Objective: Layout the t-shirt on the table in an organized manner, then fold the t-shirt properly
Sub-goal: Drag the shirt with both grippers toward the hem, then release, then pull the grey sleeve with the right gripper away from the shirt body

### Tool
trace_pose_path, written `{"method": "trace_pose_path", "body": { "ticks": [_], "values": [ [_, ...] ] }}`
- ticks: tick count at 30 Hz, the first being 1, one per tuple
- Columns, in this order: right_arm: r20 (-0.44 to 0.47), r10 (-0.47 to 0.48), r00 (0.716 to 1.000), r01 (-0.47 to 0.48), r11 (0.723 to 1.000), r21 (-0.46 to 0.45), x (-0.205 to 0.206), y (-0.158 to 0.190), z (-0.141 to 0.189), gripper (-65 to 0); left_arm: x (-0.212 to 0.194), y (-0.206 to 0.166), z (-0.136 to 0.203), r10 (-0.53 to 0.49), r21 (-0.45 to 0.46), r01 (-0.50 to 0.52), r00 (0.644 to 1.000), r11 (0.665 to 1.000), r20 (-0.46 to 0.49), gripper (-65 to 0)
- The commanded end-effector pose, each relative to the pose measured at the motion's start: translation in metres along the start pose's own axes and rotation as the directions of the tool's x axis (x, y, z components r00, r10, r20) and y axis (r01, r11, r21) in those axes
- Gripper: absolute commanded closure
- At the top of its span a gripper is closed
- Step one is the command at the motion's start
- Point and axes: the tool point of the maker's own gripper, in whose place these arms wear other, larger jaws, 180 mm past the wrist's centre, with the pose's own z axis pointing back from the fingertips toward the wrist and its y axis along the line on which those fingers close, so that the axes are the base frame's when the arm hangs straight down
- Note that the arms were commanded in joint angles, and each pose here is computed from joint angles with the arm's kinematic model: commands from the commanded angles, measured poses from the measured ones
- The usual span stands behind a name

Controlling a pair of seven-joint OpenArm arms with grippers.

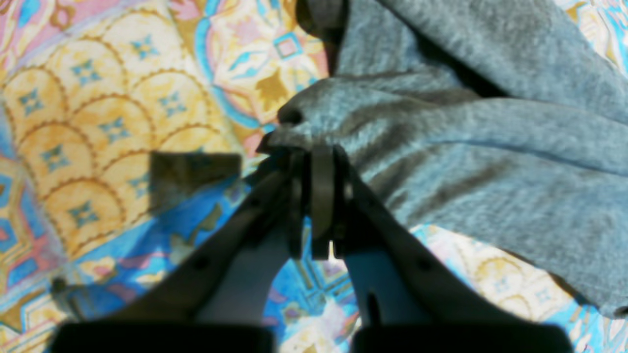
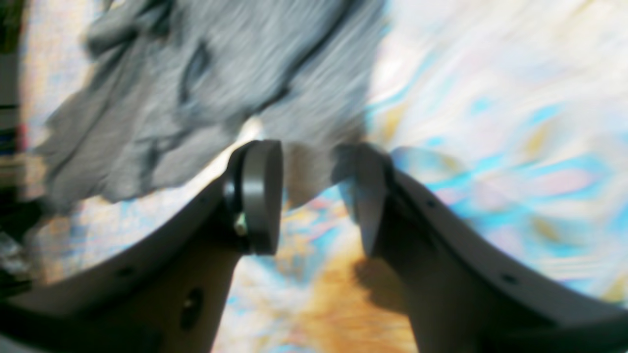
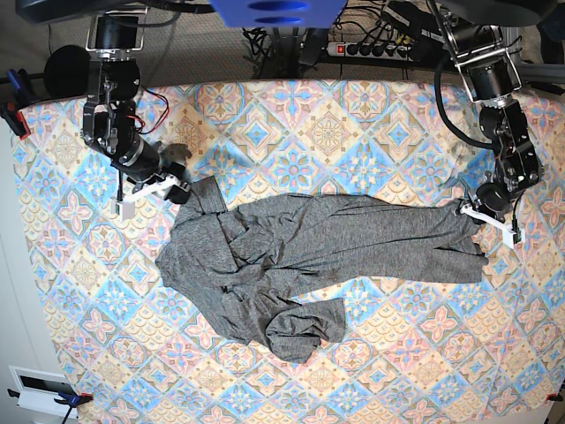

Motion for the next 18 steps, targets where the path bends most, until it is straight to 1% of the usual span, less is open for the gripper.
{"method": "trace_pose_path", "body": {
  "ticks": [1,4,8,11,18],
  "values": [
    [0.035,0.03,0.999,-0.029,1.0,-0.01,0.011,-0.001,0.002,-23.8,0.017,0.004,0.006,-0.012,0.007,0.011,0.999,1.0,0.049,-2.4],
    [0.081,0.076,0.994,-0.072,0.996,-0.056,0.018,-0.007,0.001,-23.8,0.016,0.004,0.006,-0.012,0.008,0.011,0.999,1.0,0.047,-2.4],
    [0.047,0.073,0.996,-0.07,0.996,-0.054,0.003,-0.008,-0.008,-23.8,0.016,0.004,0.006,-0.012,0.008,0.011,0.999,1.0,0.047,-2.4],
    [0.011,0.054,0.998,-0.053,0.996,-0.07,-0.008,-0.017,-0.014,-23.8,0.016,0.004,0.006,-0.012,0.008,0.011,0.999,1.0,0.047,-2.4],
    [-0.04,-0.025,0.999,0.023,0.998,-0.051,-0.038,-0.009,-0.029,-23.8,0.016,0.005,0.006,-0.012,0.008,0.011,0.999,1.0,0.046,-2.4]
  ]
}}
